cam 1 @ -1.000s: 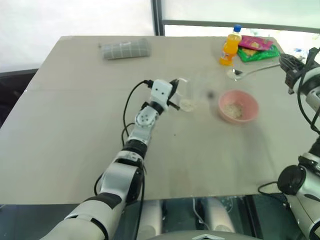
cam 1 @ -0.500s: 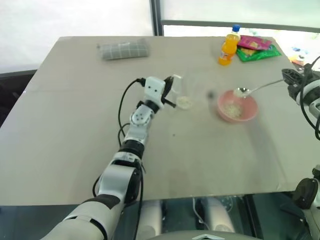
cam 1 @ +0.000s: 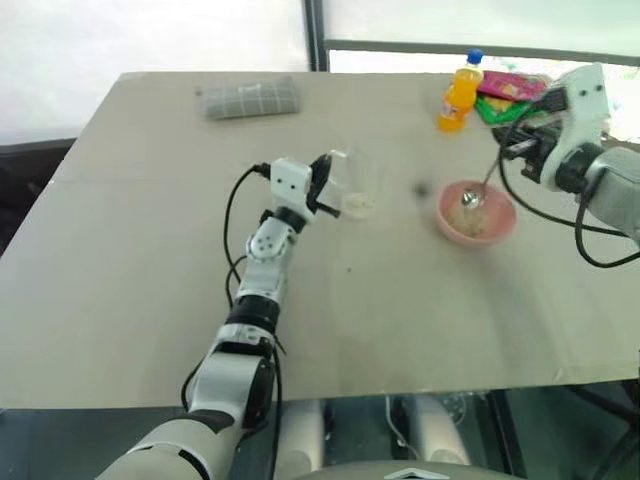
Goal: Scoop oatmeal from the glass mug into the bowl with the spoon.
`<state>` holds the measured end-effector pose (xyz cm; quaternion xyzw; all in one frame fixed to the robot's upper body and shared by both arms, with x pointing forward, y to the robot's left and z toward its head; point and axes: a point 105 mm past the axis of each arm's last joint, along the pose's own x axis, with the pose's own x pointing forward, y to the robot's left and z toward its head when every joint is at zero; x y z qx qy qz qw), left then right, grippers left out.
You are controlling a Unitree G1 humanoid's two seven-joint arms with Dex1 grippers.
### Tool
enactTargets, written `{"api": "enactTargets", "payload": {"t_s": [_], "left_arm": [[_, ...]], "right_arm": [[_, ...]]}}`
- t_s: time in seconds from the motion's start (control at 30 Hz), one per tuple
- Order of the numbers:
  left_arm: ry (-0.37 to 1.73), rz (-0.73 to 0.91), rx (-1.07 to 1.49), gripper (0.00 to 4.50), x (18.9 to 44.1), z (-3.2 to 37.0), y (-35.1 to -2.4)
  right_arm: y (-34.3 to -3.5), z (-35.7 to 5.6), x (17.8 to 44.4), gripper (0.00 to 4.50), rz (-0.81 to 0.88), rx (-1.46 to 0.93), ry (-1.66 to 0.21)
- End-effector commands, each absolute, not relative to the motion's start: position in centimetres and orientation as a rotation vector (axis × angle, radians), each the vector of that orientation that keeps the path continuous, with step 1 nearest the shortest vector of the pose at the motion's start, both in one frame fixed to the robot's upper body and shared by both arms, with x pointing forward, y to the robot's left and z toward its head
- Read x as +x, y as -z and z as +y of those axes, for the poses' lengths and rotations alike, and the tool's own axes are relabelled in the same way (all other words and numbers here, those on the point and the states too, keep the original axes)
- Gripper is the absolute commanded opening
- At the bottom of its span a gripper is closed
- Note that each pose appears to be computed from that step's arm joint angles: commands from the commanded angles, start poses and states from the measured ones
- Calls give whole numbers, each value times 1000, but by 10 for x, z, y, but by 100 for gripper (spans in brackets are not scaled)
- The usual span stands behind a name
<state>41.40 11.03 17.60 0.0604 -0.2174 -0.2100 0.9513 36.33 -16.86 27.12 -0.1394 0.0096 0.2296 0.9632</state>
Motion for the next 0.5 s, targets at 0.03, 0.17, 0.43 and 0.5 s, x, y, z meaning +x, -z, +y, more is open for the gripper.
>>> {"api": "enactTargets", "payload": {"t_s": [0.03, 0.17, 0.43, 0.5], "left_arm": [[417, -505, 131, 9, 408, 111, -192], [417, -503, 144, 9, 406, 113, -191], [440, -497, 175, 9, 404, 108, -187], [460, -506, 185, 9, 402, 105, -188]], "right_arm": [[-288, -162, 356, 0, -56, -486, -505], [-296, -168, 362, 0, -86, -421, -476], [-370, -155, 366, 0, -291, 232, -504], [-373, -143, 364, 0, -283, 313, -554]]}}
